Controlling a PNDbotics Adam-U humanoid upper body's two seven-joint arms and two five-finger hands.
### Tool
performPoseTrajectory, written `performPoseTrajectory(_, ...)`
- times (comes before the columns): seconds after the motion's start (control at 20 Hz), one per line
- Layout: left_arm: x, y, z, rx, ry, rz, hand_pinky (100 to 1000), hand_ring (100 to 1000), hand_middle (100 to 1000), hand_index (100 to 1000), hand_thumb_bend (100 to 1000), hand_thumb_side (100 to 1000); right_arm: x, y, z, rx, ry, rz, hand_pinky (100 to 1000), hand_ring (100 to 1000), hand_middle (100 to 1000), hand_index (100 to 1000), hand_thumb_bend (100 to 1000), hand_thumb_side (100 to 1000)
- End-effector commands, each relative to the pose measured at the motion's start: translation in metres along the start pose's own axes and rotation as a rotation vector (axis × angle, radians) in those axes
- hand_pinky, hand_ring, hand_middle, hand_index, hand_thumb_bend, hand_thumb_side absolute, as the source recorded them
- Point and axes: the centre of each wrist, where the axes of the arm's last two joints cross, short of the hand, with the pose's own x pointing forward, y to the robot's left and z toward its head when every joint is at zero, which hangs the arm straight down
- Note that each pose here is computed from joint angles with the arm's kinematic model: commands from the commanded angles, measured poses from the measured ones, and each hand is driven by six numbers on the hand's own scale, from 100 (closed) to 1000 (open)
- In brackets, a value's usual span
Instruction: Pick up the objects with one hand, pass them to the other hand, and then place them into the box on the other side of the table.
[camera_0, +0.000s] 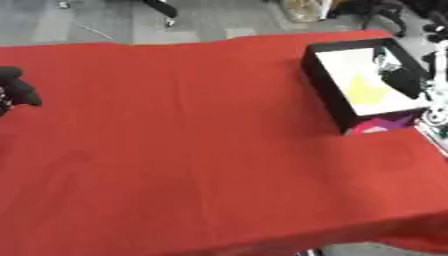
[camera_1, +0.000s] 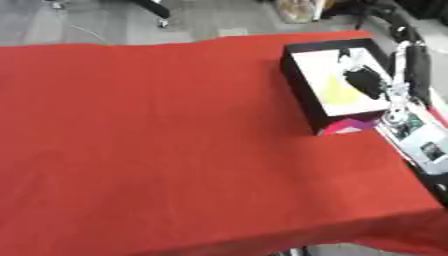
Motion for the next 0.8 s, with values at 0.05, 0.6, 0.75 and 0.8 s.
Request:
performPoseTrajectory(0.05, 0.013, 0.020, -0.002, 0.045, 0.011, -0.161, 815, 612, 594, 773, 100, 798, 0.044, -0.002, 0.009, -0.008, -0.193, -0.043, 702, 859, 828, 963, 192, 234)
performPoseTrajectory(0.6, 0.020, 0.089, -0.005, -0.059, 0.209, -0.931, 809, 695, 688, 853, 100, 279, 0.143, 0.074, 0.079, 0.314, -0.542, -0.379, 686, 851, 805, 956, 100, 207)
performPoseTrajectory(0.75, 0.016, 0.106, -0.009, -0.167, 0.279, -1.093, 810, 729, 728, 874, 247, 150, 0.154, 0.078, 0.089, 0.389, -0.599, -0.406, 684, 849, 803, 956, 100, 226)
performPoseTrajectory(0.8, 0.014, 0.112, -0.010, -0.207, 0.307, -1.145, 813, 741, 741, 882, 296, 131, 0.156, 0.079, 0.091, 0.410, -0.616, -0.414, 684, 849, 802, 956, 100, 230)
